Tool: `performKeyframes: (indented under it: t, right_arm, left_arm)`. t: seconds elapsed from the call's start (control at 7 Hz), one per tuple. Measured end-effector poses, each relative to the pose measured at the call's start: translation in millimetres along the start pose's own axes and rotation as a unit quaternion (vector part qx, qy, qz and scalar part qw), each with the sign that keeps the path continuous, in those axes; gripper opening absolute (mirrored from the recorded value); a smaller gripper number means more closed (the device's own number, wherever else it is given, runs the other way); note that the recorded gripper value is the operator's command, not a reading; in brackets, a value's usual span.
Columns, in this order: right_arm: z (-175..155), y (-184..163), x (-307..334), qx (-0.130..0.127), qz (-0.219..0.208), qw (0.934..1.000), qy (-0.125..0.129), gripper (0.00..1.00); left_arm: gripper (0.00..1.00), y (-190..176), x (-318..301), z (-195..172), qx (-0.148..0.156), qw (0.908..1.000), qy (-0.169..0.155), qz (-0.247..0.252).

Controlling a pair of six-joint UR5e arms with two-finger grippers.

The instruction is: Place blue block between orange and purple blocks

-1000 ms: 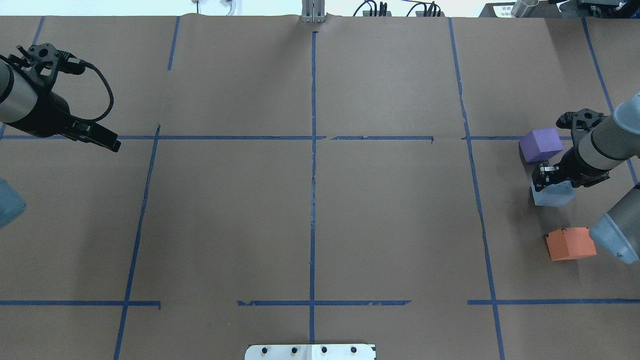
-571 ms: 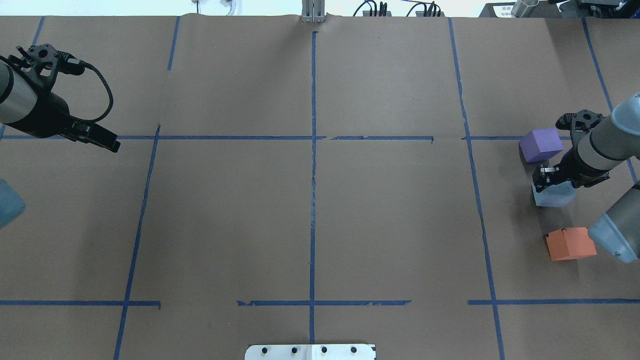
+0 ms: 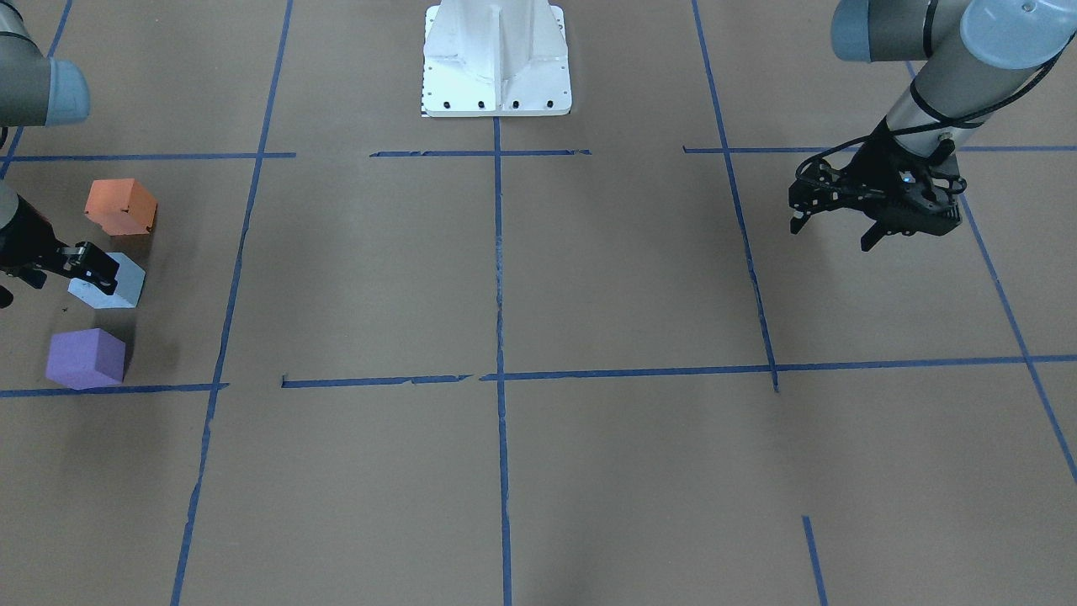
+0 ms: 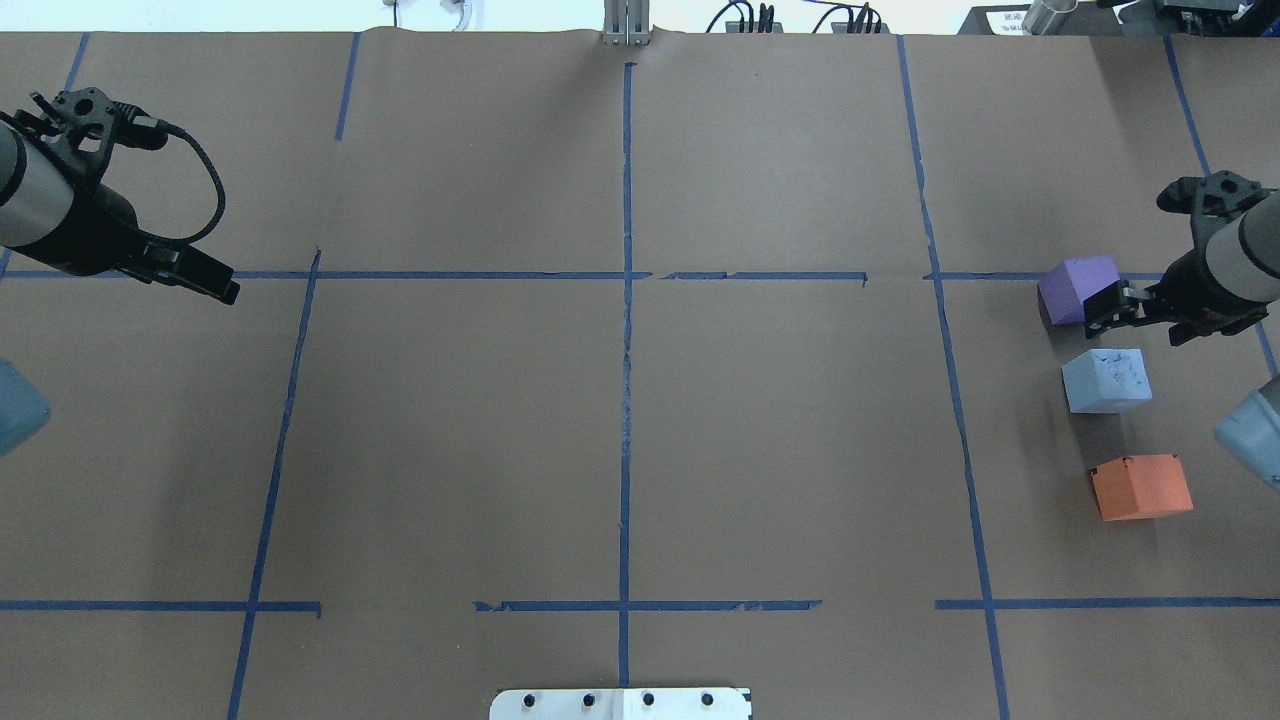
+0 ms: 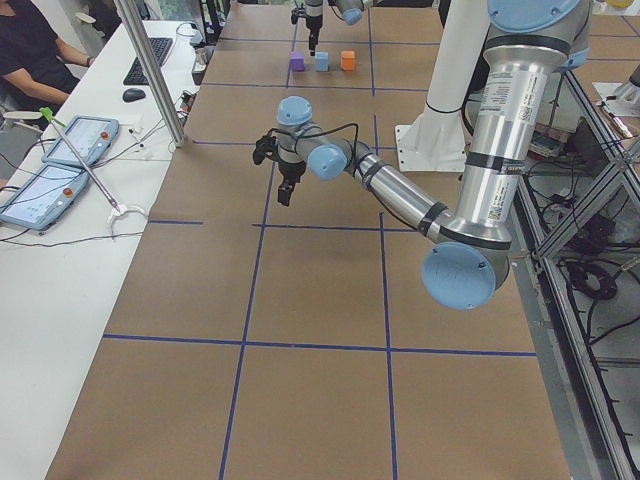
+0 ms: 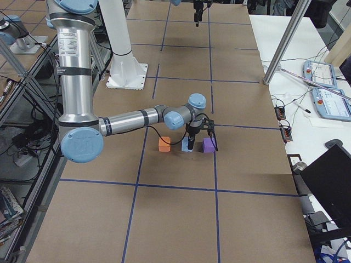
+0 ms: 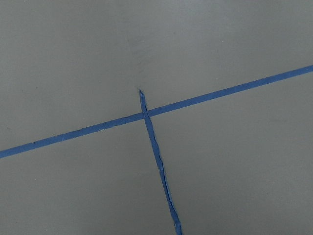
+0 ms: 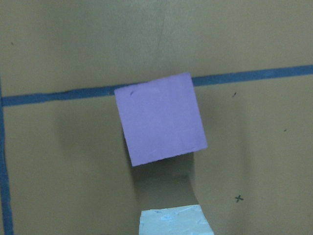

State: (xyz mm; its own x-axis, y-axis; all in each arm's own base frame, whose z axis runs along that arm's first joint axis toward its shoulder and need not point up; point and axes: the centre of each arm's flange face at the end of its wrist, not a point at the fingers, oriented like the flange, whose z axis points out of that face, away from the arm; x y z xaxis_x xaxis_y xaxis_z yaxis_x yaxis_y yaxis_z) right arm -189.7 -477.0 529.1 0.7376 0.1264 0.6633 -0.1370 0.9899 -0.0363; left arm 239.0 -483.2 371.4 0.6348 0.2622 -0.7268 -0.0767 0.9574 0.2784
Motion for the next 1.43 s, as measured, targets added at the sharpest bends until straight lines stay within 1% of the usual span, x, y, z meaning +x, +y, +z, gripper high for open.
performKeyframes:
  t: [0.14, 0.29, 0.43, 0.57, 0.71, 0.86, 1.0, 1.14, 1.29, 1.43]
  right_arm:
    - [-27.9, -3.3, 11.8, 0.019, 0.013, 0.9997, -0.01, 1.0]
    - [-50.6, -9.3, 31.3, 0.027, 0.035, 0.9988, -0.022, 1.0]
    - [-72.2, -15.3, 58.8, 0.024, 0.059, 0.9972, -0.041, 1.0]
    - [-85.1, -13.6, 92.1, 0.018, 0.056, 0.997, -0.051, 1.0]
    - [-85.5, -2.1, 131.5, 0.012, 0.031, 0.9984, -0.047, 1.0]
    - [-81.8, 11.9, 164.3, 0.005, 0.005, 0.9991, -0.041, 1.0]
    - [-78.8, 24.7, 183.7, -0.001, -0.015, 0.9991, -0.041, 1.0]
    - [-76.9, 33.7, 192.9, -0.007, -0.03, 0.9986, -0.043, 1.0]
    - [-75.4, 38.0, 196.7, -0.009, -0.047, 0.9979, -0.044, 1.0]
    - [-73.1, 40.0, 199.0, -0.01, -0.073, 0.9963, -0.043, 1.0]
  left_arm:
    - [1.0, 4.5, -7.9, 3.1, -0.004, 1.0, -0.006, -0.003]
    - [1.0, 13.0, -22.2, 6.3, -0.009, 0.9998, -0.015, -0.004]
    - [1.0, 22.9, -46.8, 5.7, -0.014, 0.9995, -0.028, 0.003]
    - [1.0, 31.6, -82.9, 0.1, -0.017, 0.9986, -0.044, 0.023]
    - [1.0, 35.6, -126.6, -10.0, -0.021, 0.9964, -0.063, 0.053]
    - [1.0, 36.6, -169.8, -23.2, -0.031, 0.9939, -0.081, 0.068]
    - [1.0, 36.8, -210.3, -38.1, -0.042, 0.9919, -0.096, 0.071]
    - [1.0, 38.7, -251.1, -52.7, -0.05, 0.9911, -0.102, 0.069]
    - [1.0, 44.2, -288.1, -64.8, -0.052, 0.9931, -0.087, 0.059]
    - [1.0, 51.4, -315.5, -73.3, -0.048, 0.9963, -0.059, 0.04]
